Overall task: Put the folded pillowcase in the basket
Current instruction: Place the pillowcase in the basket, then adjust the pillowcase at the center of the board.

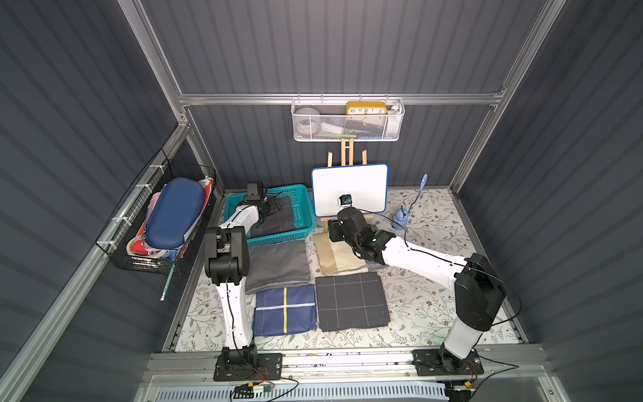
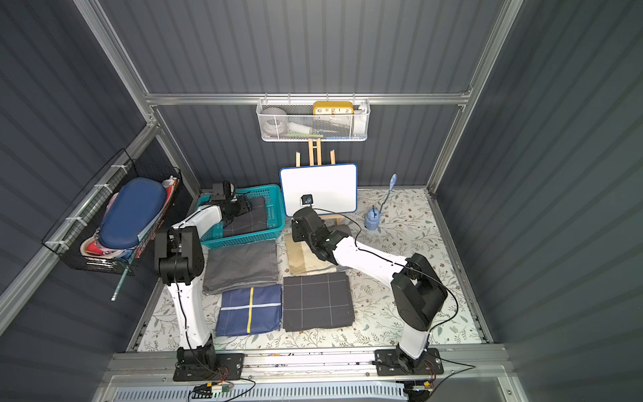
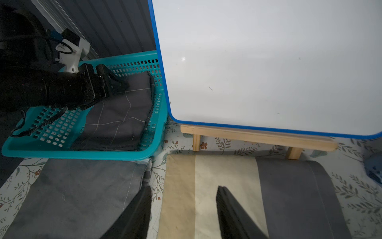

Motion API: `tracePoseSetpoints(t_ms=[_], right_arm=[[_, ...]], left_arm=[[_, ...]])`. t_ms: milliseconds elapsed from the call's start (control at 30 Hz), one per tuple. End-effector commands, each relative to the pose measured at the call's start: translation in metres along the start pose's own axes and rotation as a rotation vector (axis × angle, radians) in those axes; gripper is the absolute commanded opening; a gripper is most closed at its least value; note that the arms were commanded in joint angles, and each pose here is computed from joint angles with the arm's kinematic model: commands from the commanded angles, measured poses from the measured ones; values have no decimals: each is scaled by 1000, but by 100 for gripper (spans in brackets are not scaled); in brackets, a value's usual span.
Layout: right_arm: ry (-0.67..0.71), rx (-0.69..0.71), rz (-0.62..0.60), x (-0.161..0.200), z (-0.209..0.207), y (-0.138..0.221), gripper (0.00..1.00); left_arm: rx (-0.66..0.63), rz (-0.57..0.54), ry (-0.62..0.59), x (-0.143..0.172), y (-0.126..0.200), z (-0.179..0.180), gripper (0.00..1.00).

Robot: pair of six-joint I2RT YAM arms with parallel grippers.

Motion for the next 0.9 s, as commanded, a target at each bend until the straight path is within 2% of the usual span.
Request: tracePoseSetpoints(t_ms=[0,200,333,400,567,733,867], right_arm=[[-22,18,-2,2,-8,9,55],[-36,33,33,17,-21,19,55],[-26,69,31,21,-30,28,55],[-16,94,21,21,-35,34,55],[25,196,10,17,-52,48,56],[-48,261,66,4,-90,64,57],[-93,283,123,8,-117,78,57]], left_arm=[[-42,-7,-20,-6,-6,15,70],[-106,-36,-58,-17,-13,27,69],[-96,-63,-81,-22,-4,23,71],[-40,-73,-83,-24,5,16,75],[79,-115,-93,-28,46,-20,87],[92,-186,-133,-30,108,-70,96],[153,-202,-143,-9,157,-112,99]])
Point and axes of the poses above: each gripper's point midway between its finger pads, its own y axis back along the fingers, its own z axis along the line the jaws close on, x = y × z, the point moved 9 cm from there along y, back along the fingers, and after that the axes turned 8 degrees about -y, right-handed, at the moved point
